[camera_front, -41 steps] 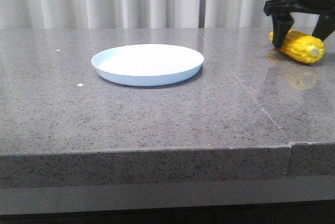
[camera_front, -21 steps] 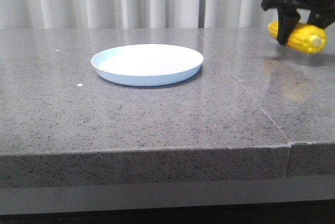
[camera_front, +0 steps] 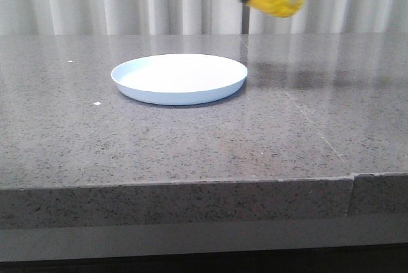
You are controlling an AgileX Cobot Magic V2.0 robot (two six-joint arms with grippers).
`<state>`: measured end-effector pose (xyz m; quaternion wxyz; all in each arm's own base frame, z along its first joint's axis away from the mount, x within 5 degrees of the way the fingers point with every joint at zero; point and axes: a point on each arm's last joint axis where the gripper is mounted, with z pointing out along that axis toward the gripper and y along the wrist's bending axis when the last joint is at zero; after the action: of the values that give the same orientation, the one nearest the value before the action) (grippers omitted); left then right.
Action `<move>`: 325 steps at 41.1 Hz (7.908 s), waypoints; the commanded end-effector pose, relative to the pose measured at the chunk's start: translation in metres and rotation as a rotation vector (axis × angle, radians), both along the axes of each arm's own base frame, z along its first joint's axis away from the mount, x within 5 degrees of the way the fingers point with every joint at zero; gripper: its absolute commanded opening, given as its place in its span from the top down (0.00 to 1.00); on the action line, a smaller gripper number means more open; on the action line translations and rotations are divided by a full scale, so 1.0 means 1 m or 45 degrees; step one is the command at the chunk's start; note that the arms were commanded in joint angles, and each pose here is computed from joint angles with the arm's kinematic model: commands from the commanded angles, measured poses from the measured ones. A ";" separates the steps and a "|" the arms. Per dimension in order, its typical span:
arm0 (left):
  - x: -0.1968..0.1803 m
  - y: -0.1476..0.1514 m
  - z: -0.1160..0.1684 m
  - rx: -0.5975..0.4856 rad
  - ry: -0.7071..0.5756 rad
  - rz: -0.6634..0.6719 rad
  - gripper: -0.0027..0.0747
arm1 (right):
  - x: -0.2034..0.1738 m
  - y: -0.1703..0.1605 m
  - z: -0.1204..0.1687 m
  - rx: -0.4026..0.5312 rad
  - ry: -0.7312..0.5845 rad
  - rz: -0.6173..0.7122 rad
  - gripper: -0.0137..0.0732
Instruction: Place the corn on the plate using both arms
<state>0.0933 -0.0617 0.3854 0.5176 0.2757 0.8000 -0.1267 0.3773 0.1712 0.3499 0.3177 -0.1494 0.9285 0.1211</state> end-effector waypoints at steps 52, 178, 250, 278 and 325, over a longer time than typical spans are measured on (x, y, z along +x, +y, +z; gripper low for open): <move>0.001 -0.002 0.013 -0.085 -0.090 -0.011 0.40 | -0.045 0.028 0.057 0.246 -0.209 0.157 0.11; -0.017 0.043 -0.039 -0.183 -0.356 0.414 0.99 | -0.306 -0.121 0.059 0.143 -0.603 0.274 0.92; -0.040 0.063 -0.168 -0.302 -0.737 0.754 0.99 | -0.306 -0.121 0.058 0.142 -0.600 0.275 0.92; -0.040 0.063 -0.168 -0.302 -0.737 0.754 0.99 | -0.324 -0.166 -0.083 0.098 -1.196 -0.403 0.92; -0.040 0.063 -0.168 -0.302 -0.737 0.754 0.99 | -0.324 -0.170 -0.132 0.189 -1.352 -0.501 0.92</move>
<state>0.0562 0.0017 0.2100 0.7304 0.0021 0.6825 0.0248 0.0564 0.0026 0.2041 0.7286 -0.0067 0.6844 0.0261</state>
